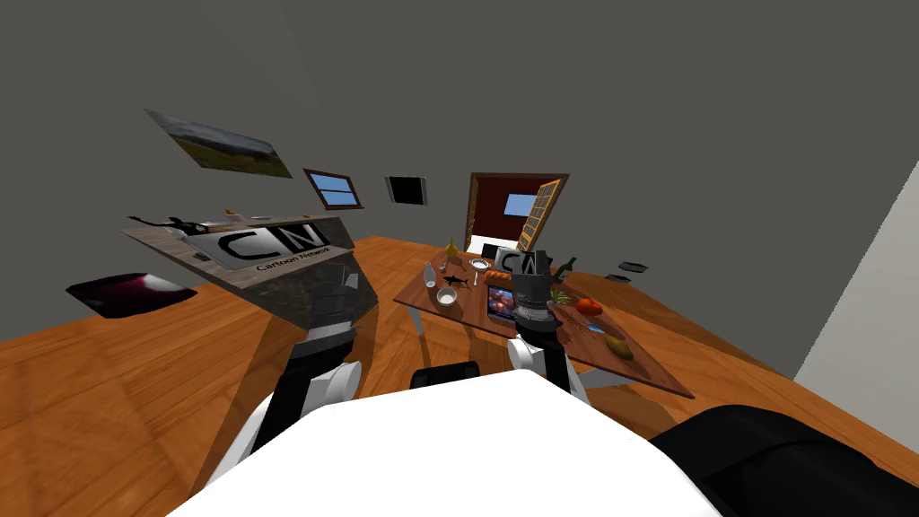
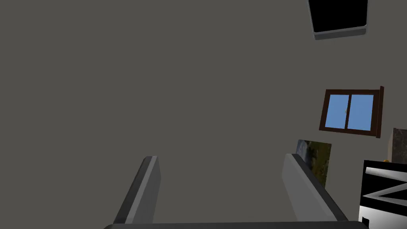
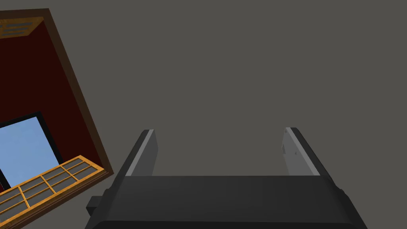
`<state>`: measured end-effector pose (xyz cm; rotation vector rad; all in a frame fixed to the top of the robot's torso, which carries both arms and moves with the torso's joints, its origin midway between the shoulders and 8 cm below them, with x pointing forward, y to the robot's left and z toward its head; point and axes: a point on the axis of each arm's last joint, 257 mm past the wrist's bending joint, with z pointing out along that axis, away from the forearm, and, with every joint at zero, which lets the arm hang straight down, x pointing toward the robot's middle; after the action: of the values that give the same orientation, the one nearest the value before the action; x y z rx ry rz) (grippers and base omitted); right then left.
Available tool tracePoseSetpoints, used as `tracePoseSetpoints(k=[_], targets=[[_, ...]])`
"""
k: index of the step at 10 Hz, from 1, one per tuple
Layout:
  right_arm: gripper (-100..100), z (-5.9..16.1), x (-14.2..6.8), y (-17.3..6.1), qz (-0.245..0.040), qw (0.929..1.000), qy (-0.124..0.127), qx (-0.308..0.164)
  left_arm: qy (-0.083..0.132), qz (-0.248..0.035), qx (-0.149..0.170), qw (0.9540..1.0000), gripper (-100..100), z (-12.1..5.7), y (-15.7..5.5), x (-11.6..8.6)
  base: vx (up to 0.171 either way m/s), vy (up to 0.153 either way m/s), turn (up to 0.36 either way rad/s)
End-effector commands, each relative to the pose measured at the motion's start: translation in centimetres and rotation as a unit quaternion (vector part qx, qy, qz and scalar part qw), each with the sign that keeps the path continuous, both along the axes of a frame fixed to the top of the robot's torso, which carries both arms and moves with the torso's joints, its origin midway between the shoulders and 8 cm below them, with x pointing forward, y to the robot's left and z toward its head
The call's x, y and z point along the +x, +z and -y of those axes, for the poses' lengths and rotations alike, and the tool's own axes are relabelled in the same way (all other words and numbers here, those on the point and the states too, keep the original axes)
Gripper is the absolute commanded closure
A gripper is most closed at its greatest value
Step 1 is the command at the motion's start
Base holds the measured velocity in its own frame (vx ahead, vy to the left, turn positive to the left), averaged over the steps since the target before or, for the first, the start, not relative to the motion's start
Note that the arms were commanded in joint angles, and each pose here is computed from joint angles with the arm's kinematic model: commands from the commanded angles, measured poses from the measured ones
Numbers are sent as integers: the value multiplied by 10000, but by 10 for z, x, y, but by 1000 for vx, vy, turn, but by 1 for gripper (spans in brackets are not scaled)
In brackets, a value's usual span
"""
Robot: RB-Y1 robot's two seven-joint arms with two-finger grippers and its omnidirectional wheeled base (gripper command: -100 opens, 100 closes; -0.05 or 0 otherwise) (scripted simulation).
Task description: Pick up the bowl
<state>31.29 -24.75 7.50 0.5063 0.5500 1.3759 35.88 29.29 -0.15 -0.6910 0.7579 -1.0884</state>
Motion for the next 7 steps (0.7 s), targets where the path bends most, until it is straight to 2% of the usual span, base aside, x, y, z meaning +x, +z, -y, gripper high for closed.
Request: tracePoseSetpoints(k=[1, 4, 7], targets=[[0, 0, 0, 0, 0, 10000, 0, 0, -42, -159, 81, 9998, -100, 2, -7, 7, -3, -8, -40], [0, 0, 0, 0, 0, 10000, 0, 0, -85, -529, 197, 9984, -100, 3, -25, 23, -6, -19, -48], [0, 0, 0, 0, 0, 10000, 0, 0, -95, -1011, 297, 9944, -100, 3, -50, 44, -4, -27, -70]])
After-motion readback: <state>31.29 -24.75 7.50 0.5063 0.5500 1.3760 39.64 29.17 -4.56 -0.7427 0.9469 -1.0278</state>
